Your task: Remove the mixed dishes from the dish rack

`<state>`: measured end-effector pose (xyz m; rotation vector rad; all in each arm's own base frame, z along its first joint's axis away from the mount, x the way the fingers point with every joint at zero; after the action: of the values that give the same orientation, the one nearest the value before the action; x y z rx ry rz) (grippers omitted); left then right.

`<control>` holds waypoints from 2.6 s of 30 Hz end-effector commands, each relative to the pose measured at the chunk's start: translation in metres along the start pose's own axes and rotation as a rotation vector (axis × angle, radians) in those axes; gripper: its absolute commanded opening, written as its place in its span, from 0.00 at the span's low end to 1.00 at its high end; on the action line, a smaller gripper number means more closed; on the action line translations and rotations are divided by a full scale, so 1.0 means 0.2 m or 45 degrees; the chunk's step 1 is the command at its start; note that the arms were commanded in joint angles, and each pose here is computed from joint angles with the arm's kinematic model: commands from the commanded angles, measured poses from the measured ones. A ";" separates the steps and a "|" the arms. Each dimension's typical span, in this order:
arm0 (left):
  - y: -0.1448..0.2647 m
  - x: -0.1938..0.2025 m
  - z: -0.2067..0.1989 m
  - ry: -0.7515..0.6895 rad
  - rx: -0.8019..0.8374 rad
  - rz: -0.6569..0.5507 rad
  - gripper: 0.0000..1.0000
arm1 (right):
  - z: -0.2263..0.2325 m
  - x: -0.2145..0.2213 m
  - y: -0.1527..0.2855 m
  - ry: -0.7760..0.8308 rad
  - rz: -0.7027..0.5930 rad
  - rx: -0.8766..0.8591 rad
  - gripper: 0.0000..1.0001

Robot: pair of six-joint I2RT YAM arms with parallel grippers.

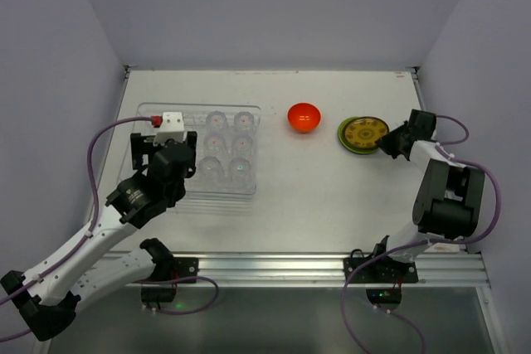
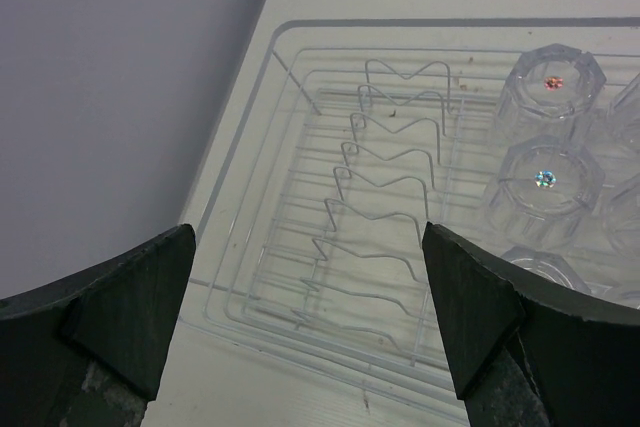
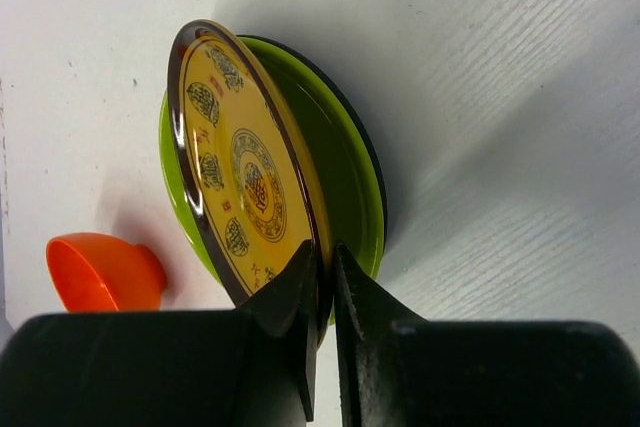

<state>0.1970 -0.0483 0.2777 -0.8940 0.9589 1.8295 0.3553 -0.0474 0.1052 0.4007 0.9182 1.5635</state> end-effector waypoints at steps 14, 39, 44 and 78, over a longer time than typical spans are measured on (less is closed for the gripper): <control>-0.03 -0.01 -0.07 0.066 0.068 -0.012 1.00 | 0.13 0.06 0.07 0.232 -0.019 -0.012 0.45; -0.18 -0.21 -0.22 0.343 0.579 0.008 1.00 | 0.34 0.25 0.68 0.575 -0.075 -0.315 0.99; -0.28 -0.22 -0.33 0.366 0.715 0.167 1.00 | 0.28 0.42 0.93 0.667 0.106 -0.644 0.99; -1.01 -0.06 -0.79 0.073 0.789 0.702 0.91 | -0.08 0.72 1.18 0.796 0.460 -1.020 0.99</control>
<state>0.4066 -0.1185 0.1597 -0.3053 1.7890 1.8202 0.1516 0.0891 0.2326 -0.5422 0.6296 2.2742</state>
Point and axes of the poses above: each gripper's point midway between its finger pads, its own y axis back along the fingers, its own z axis along the line the jaws close on, x = y × z, the point moved 6 cm from there along y, back along the fingers, and after that the axes turned 11 degrees about -y, right-handed, at the moved point
